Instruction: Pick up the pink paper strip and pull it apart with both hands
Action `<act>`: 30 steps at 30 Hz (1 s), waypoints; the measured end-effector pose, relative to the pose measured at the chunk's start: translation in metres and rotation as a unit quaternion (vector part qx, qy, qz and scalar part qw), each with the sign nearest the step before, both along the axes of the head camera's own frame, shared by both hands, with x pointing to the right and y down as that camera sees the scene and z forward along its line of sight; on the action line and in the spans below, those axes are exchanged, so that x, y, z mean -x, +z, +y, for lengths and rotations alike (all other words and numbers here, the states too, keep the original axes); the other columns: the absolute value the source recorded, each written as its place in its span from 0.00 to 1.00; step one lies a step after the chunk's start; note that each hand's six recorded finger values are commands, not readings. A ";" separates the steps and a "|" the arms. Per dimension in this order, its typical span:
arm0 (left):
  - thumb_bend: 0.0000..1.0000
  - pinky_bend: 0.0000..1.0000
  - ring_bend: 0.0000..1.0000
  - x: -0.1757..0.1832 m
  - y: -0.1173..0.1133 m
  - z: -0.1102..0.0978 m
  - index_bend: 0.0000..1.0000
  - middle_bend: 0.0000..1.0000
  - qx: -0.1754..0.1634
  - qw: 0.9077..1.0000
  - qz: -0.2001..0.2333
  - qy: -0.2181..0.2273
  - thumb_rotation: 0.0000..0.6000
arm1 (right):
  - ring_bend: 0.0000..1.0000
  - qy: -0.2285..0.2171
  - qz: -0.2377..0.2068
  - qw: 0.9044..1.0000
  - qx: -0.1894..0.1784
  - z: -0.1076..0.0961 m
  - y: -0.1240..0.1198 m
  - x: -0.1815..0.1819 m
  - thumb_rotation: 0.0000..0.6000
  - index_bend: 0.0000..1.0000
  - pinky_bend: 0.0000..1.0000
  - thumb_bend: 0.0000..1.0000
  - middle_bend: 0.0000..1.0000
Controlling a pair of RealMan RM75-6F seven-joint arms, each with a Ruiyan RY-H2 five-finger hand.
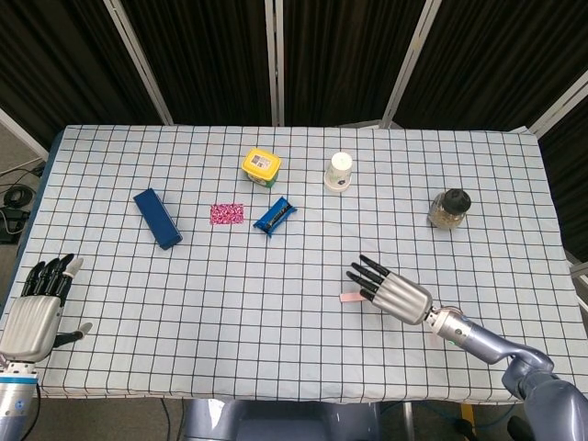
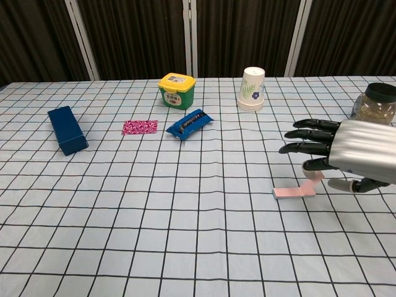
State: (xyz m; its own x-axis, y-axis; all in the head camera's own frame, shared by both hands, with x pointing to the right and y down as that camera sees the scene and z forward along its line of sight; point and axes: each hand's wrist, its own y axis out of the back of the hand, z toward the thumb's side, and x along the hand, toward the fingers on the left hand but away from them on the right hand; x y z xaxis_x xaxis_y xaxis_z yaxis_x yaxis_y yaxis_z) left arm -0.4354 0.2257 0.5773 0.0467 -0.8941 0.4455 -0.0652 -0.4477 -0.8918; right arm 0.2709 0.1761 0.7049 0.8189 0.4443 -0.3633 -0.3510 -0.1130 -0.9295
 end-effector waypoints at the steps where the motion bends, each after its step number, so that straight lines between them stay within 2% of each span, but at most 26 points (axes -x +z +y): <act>1: 0.00 0.00 0.00 0.000 0.000 0.000 0.00 0.00 0.000 1.000 0.000 0.000 1.00 | 0.00 0.000 0.000 1.000 0.000 0.000 0.000 0.000 1.00 0.50 0.00 0.35 0.12; 5: 0.00 0.00 0.00 0.001 0.000 0.000 0.00 0.00 0.001 1.000 0.000 -0.001 1.00 | 0.00 0.002 0.000 1.000 0.002 0.000 0.002 0.001 1.00 0.54 0.00 0.37 0.12; 8: 0.00 0.00 0.00 0.000 0.000 0.000 0.00 0.00 0.001 1.000 0.001 0.000 1.00 | 0.00 0.005 0.001 1.000 0.001 -0.001 0.003 0.001 1.00 0.61 0.00 0.39 0.13; 16: 0.00 0.00 0.00 0.000 0.001 0.001 0.00 0.00 0.003 1.000 0.000 0.001 1.00 | 0.00 0.019 -0.007 1.000 0.001 -0.004 0.002 0.003 1.00 0.64 0.00 0.45 0.17; 30: 0.00 0.00 0.00 -0.007 0.009 0.000 0.00 0.00 0.018 1.000 0.013 0.011 1.00 | 0.00 0.054 -0.079 0.995 0.008 -0.015 -0.017 0.029 1.00 0.67 0.00 0.47 0.19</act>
State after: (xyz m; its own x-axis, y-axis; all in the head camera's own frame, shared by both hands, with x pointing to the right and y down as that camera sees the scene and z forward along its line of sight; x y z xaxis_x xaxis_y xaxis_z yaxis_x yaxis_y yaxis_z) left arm -0.4282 0.2260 0.5863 0.0776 -0.8761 0.4758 -0.0773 -0.4811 -0.8733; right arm 0.2416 0.1612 0.6879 0.8145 0.5277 -0.2409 -0.1853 -0.1568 -0.9701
